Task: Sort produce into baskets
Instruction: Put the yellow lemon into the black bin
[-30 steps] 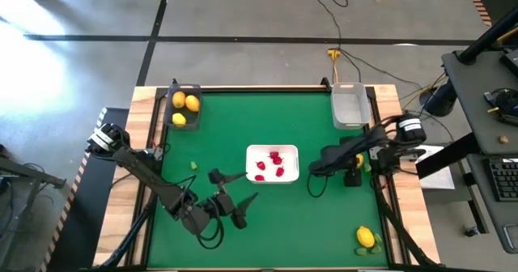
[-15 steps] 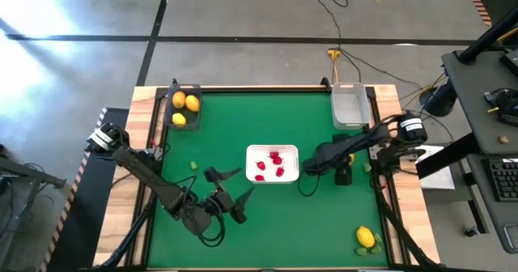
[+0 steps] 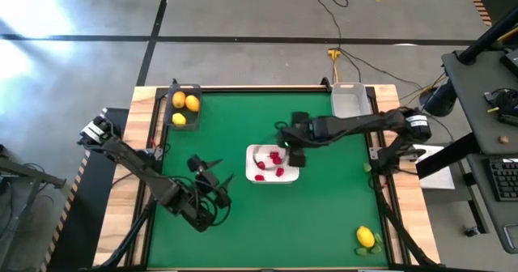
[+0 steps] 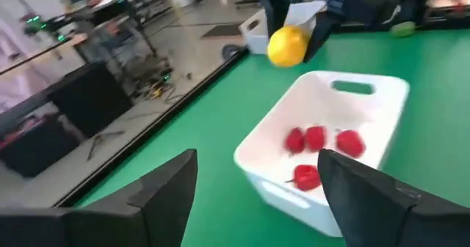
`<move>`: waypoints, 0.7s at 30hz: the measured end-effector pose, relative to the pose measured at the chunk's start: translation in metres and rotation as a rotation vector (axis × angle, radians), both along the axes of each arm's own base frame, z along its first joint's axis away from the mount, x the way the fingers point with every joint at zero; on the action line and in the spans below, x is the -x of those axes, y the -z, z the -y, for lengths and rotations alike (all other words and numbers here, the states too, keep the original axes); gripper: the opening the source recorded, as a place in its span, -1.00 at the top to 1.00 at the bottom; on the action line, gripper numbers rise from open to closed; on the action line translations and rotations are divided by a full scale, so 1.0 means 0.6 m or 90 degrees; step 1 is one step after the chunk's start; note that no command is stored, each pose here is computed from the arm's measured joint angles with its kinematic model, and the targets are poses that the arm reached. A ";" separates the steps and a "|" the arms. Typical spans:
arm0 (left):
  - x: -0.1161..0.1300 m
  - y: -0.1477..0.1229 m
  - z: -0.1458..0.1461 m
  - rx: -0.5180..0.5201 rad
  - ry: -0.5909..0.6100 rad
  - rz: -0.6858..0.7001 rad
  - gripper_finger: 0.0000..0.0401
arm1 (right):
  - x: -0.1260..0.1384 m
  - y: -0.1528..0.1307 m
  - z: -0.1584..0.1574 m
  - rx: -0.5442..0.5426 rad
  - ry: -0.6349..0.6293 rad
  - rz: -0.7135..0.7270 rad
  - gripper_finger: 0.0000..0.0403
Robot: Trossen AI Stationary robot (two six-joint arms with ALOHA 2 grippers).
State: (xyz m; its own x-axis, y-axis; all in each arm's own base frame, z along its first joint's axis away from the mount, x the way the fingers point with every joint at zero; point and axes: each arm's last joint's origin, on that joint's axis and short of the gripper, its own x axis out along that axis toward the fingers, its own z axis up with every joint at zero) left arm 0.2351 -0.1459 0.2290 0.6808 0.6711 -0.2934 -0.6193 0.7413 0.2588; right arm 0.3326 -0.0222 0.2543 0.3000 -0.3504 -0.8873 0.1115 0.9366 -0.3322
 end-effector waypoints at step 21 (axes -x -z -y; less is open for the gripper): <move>0.044 0.158 -0.068 0.207 -0.009 -0.045 0.16 | -0.249 0.150 0.198 -0.170 0.073 0.206 -0.36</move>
